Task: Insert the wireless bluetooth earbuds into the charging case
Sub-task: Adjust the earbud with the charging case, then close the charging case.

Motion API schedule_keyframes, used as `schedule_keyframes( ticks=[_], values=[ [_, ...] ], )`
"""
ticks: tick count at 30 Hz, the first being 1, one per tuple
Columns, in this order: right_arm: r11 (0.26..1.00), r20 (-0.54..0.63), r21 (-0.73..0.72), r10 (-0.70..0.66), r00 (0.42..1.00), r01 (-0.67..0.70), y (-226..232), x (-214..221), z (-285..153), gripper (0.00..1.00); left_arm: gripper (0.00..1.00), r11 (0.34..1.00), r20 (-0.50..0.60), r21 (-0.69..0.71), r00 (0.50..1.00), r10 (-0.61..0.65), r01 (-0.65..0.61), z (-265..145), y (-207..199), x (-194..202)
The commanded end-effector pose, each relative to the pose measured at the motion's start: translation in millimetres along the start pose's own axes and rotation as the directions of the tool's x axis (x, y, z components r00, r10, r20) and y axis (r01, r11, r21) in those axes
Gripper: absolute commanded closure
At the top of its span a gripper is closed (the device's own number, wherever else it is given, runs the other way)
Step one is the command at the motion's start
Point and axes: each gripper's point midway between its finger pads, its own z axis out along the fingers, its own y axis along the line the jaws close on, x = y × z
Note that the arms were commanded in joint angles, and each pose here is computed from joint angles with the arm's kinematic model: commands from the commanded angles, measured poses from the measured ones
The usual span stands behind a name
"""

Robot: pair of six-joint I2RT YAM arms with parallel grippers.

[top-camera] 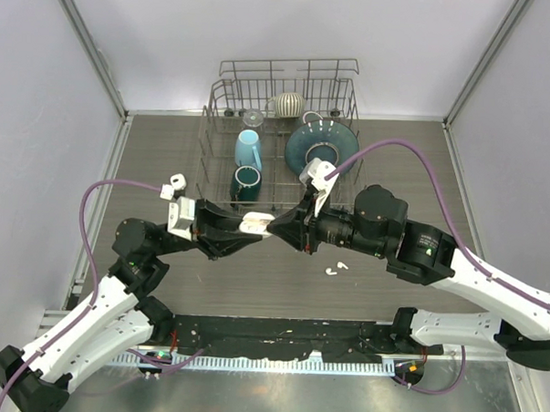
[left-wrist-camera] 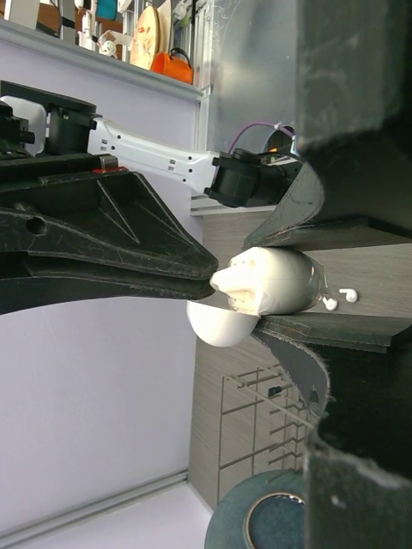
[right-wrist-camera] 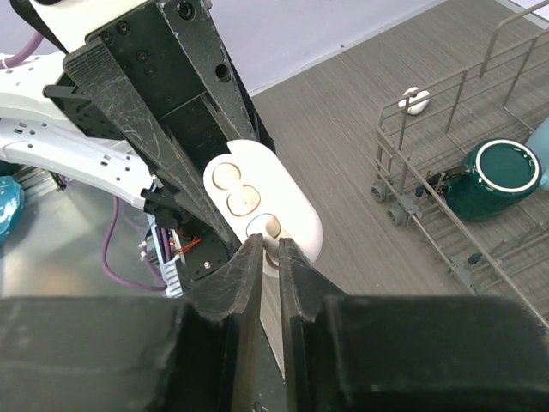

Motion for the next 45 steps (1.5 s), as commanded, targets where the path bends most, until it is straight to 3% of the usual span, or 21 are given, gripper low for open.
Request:
schedule_keyframes(
  ticks=[1, 8, 15, 22, 26, 35, 40, 45],
  values=[
    [0.985, -0.033, 0.168, -0.029, 0.999, 0.034, -30.1, 7.1, 15.9, 0.79, 1.00, 0.979, 0.099, 0.167, 0.990, 0.102, -0.117, 2.1, -37.0, -35.8],
    [0.969, 0.008, 0.244, -0.032, 0.999, 0.029, -39.3, -4.0, 7.8, 0.75, 1.00, 0.984, 0.076, 0.143, 0.993, 0.094, -0.104, 1.7, -32.1, -29.3],
    [0.994, 0.139, 0.110, -0.015, 0.990, 0.000, -13.3, -28.1, -16.0, 0.58, 1.00, 0.993, 0.022, 0.052, 0.994, 0.107, -0.108, -0.5, -14.9, -15.7],
    [0.997, 0.287, 0.066, 0.021, 0.958, -0.042, -4.5, -57.8, -42.2, 0.53, 1.00, 0.995, 0.000, 0.035, 0.996, 0.089, -0.089, 0.3, -8.7, -5.6],
    [0.974, 0.355, 0.183, 0.064, 0.933, -0.136, -28.0, -68.5, -43.2, 0.52, 1.00, 0.996, -0.008, 0.058, 0.997, 0.072, -0.071, 2.1, -10.7, -2.5],
    [0.940, 0.245, 0.292, 0.103, 0.964, -0.174, -45.2, -49.9, 6.8, 0.52, 1.00, 0.989, 0.036, 0.132, 0.997, 0.067, -0.071, 3.9, -24.9, -15.4],
    [0.988, 0.115, 0.108, 0.094, 0.989, -0.107, -10.2, -27.2, 24.0, 0.55, 1.00, 0.996, 0.048, 0.061, 0.997, 0.066, -0.069, 3.9, -13.6, -16.2],
    [0.992, 0.127, 0.035, 0.116, 0.985, -0.121, 4.9, -14.7, 8.0, 0.55, 1.00, 0.996, 0.029, -0.082, 0.999, 0.037, -0.034, 2.3, 11.0, -11.0]
  ],
)
